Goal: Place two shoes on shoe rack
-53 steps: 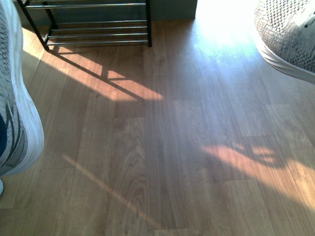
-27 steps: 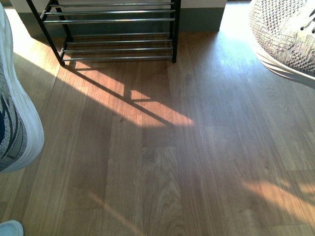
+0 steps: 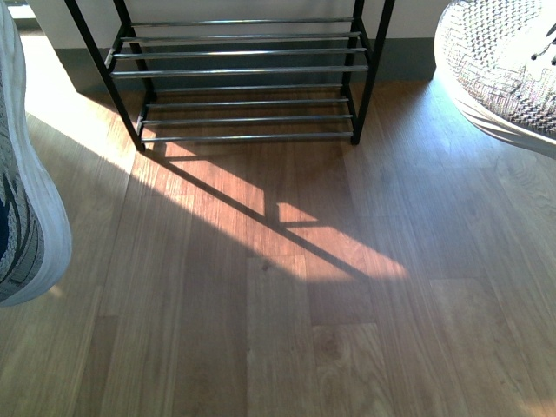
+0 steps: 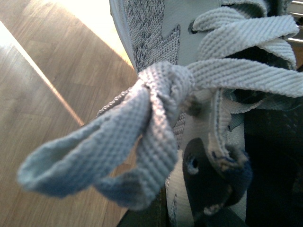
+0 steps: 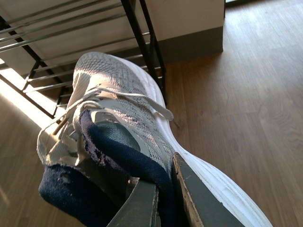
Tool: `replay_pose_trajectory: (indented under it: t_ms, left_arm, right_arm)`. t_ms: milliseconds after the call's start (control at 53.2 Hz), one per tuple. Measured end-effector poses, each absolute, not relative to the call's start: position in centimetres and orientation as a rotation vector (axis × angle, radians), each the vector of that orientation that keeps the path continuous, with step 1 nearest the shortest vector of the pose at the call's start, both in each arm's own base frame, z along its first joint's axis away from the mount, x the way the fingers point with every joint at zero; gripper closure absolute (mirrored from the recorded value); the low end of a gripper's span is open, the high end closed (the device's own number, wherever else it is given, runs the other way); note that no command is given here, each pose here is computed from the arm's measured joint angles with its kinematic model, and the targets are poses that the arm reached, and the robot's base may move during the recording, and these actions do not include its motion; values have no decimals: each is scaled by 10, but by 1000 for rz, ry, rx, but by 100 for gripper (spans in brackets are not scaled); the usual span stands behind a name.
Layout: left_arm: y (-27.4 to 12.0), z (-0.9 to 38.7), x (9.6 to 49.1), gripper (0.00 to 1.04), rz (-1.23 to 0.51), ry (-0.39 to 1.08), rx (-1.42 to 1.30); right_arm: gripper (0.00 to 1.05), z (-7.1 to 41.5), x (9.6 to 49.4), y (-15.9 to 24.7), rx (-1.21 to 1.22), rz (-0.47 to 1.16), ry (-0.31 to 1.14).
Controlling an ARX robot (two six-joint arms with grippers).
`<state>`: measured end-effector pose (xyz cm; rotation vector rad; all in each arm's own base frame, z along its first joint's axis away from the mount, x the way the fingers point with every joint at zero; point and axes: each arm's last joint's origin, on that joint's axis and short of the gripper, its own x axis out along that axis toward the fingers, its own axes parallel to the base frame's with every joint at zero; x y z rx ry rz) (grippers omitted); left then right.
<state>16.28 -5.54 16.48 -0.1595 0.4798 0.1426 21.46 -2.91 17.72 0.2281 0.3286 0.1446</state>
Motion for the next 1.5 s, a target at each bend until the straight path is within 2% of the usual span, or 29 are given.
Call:
replay_pose_trajectory:
  t_ms: [1502]
  left_arm:
    - [-55,165,163,103,141,480,-160]
  right_arm:
    - [98,177,215,-29,227,146,329]
